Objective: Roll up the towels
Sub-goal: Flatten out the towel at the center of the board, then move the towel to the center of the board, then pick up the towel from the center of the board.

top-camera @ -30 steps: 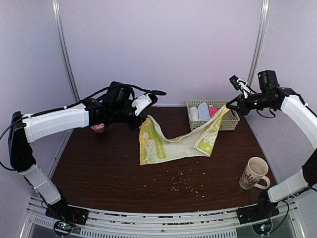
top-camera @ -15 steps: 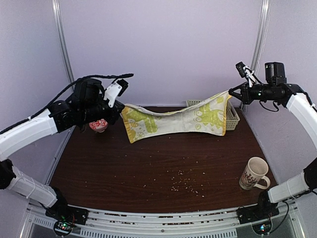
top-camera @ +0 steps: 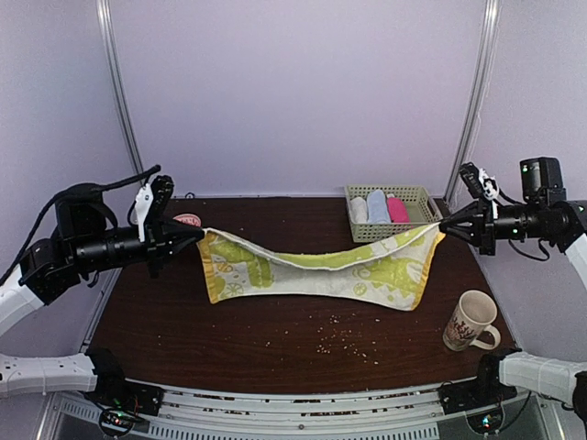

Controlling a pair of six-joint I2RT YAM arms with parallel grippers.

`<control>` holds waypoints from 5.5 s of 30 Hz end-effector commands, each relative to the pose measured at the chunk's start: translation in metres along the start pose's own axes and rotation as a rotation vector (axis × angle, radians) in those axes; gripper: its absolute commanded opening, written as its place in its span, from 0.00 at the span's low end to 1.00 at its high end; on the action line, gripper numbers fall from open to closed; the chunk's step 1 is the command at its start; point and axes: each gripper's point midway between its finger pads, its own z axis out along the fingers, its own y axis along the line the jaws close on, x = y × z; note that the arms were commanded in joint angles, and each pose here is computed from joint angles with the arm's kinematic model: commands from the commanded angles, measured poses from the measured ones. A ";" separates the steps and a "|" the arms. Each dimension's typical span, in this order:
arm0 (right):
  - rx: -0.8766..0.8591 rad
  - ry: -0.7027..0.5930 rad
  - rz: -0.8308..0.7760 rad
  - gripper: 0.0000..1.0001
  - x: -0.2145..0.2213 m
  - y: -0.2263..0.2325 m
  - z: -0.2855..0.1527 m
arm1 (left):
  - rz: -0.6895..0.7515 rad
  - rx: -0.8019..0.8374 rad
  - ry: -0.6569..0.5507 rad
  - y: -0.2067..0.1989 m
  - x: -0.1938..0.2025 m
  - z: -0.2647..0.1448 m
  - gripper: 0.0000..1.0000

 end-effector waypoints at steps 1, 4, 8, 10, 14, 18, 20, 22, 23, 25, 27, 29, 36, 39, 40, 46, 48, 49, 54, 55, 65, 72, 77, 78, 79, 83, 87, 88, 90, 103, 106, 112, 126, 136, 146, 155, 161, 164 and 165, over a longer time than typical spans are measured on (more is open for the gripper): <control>-0.186 0.053 0.043 0.00 0.032 0.032 0.007 | -0.059 0.193 -0.009 -0.033 0.008 0.003 0.00; -0.136 0.054 0.086 0.00 0.034 0.011 0.019 | -0.102 0.069 0.074 -0.009 0.028 0.020 0.00; 0.035 0.082 0.219 0.00 0.048 -0.049 0.049 | -0.165 -0.177 0.258 0.043 0.080 0.060 0.00; 0.111 0.144 0.282 0.00 0.070 -0.082 0.068 | -0.249 -0.301 0.382 0.078 0.117 0.079 0.00; 0.176 0.294 0.384 0.00 0.118 -0.139 0.112 | -0.390 -0.441 0.528 0.133 0.181 0.111 0.00; 0.177 0.358 0.458 0.09 0.144 -0.177 0.148 | -0.536 -0.462 0.515 0.165 0.205 0.135 0.00; 0.226 0.337 0.456 0.20 0.143 -0.197 0.158 | -0.547 -0.481 0.503 0.175 0.206 0.146 0.10; 0.261 0.316 0.453 0.33 0.137 -0.207 0.158 | -0.543 -0.499 0.492 0.181 0.202 0.151 0.27; 0.270 0.304 0.450 0.36 0.133 -0.208 0.156 | -0.541 -0.514 0.483 0.184 0.199 0.150 0.32; 0.278 0.281 0.428 0.39 0.121 -0.204 0.147 | -0.530 -0.522 0.455 0.184 0.190 0.144 0.34; 0.252 0.283 0.387 0.42 0.116 -0.191 0.140 | -0.524 -0.517 0.452 0.179 0.183 0.138 0.35; 0.197 0.305 0.327 0.43 0.117 -0.172 0.133 | -0.518 -0.491 0.472 0.168 0.179 0.131 0.35; -0.072 0.598 0.064 0.38 0.174 -0.080 0.128 | -0.524 -0.164 0.660 0.071 0.194 0.130 0.19; -0.102 0.710 -0.003 0.35 0.202 -0.056 0.134 | -0.519 -0.062 0.761 0.032 0.209 0.126 0.09; -0.095 0.743 -0.030 0.34 0.210 -0.052 0.136 | -0.528 -0.036 0.793 0.022 0.216 0.123 0.05; -0.091 0.845 -0.077 0.28 0.241 -0.045 0.150 | -0.591 0.039 0.891 -0.008 0.258 0.111 0.00; -0.068 0.868 -0.067 0.26 0.247 -0.049 0.154 | -0.583 0.033 0.935 -0.009 0.275 0.108 0.00; -0.068 0.885 -0.063 0.26 0.252 -0.048 0.156 | -0.585 0.038 0.949 -0.010 0.281 0.107 0.00; -0.054 0.958 -0.100 0.25 0.267 -0.043 0.153 | -0.608 0.062 0.996 -0.019 0.298 0.099 0.00; -0.069 0.977 -0.107 0.25 0.271 -0.037 0.150 | -0.605 0.048 1.019 -0.019 0.303 0.095 0.00; -0.262 1.069 -0.167 0.26 0.275 0.036 0.137 | -0.632 -0.101 1.240 -0.005 0.331 0.049 0.00; -0.288 1.130 -0.151 0.26 0.278 0.048 0.128 | -0.591 -0.153 1.336 0.004 0.328 0.018 0.00; -0.328 1.103 -0.144 0.29 0.269 0.055 0.126 | -0.575 -0.146 1.303 0.012 0.318 0.028 0.00; -0.330 1.060 -0.146 0.32 0.258 0.055 0.128 | -0.572 -0.123 1.270 0.012 0.309 0.035 0.00; -0.321 1.019 -0.150 0.35 0.247 0.054 0.131 | -0.564 -0.103 1.229 0.014 0.297 0.043 0.04; -0.257 0.853 -0.125 0.42 0.189 0.033 0.143 | -0.455 -0.069 1.070 0.031 0.244 0.067 0.26; -0.144 0.711 -0.045 0.45 0.144 -0.009 0.149 | -0.373 -0.239 0.919 0.090 0.202 0.074 0.44; -0.113 0.667 -0.022 0.45 0.134 -0.021 0.150 | -0.375 -0.286 0.863 0.110 0.190 0.076 0.47; -0.033 0.576 0.031 0.47 0.119 -0.046 0.151 | -0.402 -0.353 0.752 0.142 0.176 0.079 0.51; 0.191 0.577 0.389 0.41 0.175 -0.144 0.171 | -0.564 -0.482 0.508 0.194 0.210 0.108 0.46; 0.211 0.598 0.407 0.40 0.190 -0.151 0.176 | -0.587 -0.469 0.572 0.193 0.228 0.113 0.37; 0.209 0.601 0.456 0.40 0.203 -0.161 0.193 | -0.591 -0.445 0.613 0.189 0.241 0.117 0.34; 0.137 0.594 0.508 0.34 0.216 -0.161 0.218 | -0.601 -0.374 0.593 0.180 0.244 0.122 0.28; 0.066 0.618 0.533 0.20 0.224 -0.149 0.224 | -0.630 -0.378 0.582 0.180 0.245 0.120 0.38; 0.159 0.524 0.466 0.00 0.188 -0.173 0.213 | -0.738 -0.375 0.544 0.180 0.257 0.117 0.39; 0.135 0.518 0.455 0.00 0.186 -0.171 0.214 | -0.844 -0.321 0.514 0.178 0.276 0.122 0.39; 0.128 0.512 0.455 0.00 0.184 -0.170 0.214 | -0.884 -0.307 0.552 0.174 0.295 0.124 0.37; 0.121 0.517 0.460 0.00 0.186 -0.169 0.215 | -0.909 -0.264 0.562 0.167 0.300 0.129 0.36; 0.119 0.516 0.460 0.00 0.186 -0.169 0.215 | -0.916 -0.248 0.562 0.165 0.300 0.130 0.33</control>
